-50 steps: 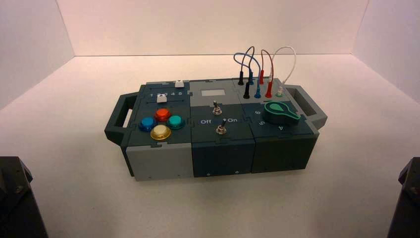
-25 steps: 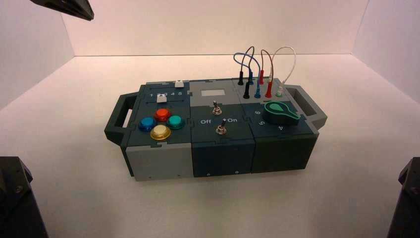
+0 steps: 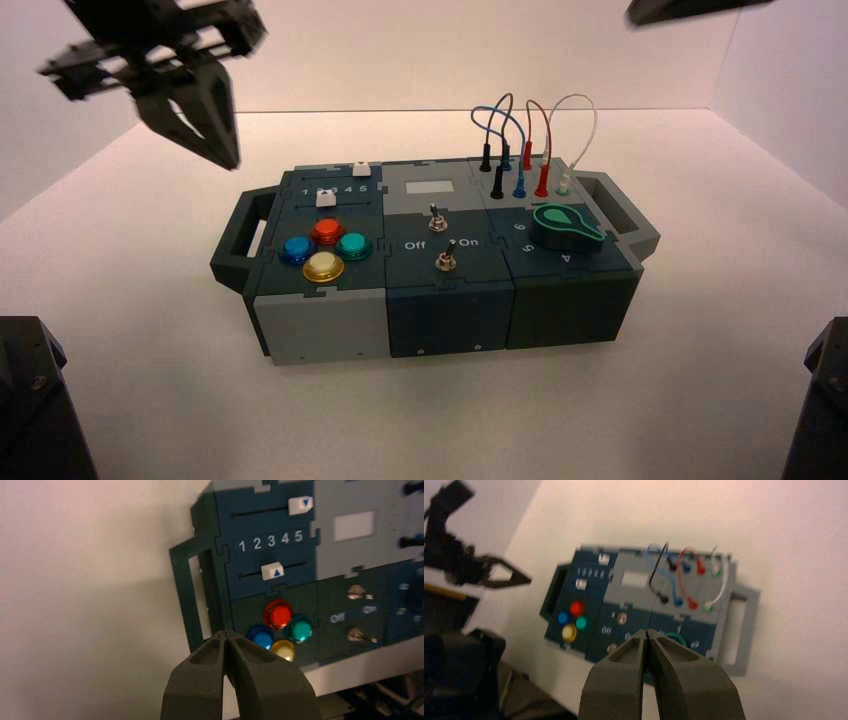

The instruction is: Flip the top switch on with the right gripper.

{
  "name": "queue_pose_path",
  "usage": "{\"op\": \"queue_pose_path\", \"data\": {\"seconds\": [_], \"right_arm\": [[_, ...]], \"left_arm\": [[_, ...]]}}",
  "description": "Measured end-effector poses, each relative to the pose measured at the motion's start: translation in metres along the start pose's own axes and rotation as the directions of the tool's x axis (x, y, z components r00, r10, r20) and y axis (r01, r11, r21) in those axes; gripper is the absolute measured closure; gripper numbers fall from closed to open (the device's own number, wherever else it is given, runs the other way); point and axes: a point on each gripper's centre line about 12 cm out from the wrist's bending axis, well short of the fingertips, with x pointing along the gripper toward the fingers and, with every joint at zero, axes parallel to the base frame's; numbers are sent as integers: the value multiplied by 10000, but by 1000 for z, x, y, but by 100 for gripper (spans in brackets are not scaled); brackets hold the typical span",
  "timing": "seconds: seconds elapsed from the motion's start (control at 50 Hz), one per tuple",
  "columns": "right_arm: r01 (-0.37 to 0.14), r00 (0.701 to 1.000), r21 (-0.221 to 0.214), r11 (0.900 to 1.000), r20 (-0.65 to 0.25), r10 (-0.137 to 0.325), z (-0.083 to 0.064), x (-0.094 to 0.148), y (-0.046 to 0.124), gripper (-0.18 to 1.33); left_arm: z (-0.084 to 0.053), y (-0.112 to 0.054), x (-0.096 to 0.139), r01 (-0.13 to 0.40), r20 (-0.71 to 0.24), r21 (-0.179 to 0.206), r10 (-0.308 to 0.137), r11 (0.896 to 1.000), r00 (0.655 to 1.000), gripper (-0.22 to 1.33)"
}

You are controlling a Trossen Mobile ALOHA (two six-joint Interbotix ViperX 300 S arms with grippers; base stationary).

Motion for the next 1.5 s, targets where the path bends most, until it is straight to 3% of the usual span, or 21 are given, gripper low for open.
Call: {"op": "queue_pose_path", "data": {"seconds": [0.3, 0.64, 0.94, 1.5], "right_arm": [[-263, 9925, -75, 9996, -1200, 252, 8, 35, 16, 129], [-425, 9790, -76, 9991, -1999, 401, 18, 72, 35, 129], [-679, 9617, -257, 9974, -2679, 585, 9, 106, 57, 129], [-365, 9524, -99, 9993, -3033, 318, 6, 134, 56, 129]], "left_arm": [[6, -1, 11, -62, 2, -49, 62, 10000, 10000, 128], [8, 4, 36, -491, -940, -67, 482, 9988, 9944, 128], [8, 8, 40, -697, -1100, 61, 700, 9975, 9915, 128], [14, 11, 62, -859, -1422, 216, 881, 9961, 9859, 128]]}}
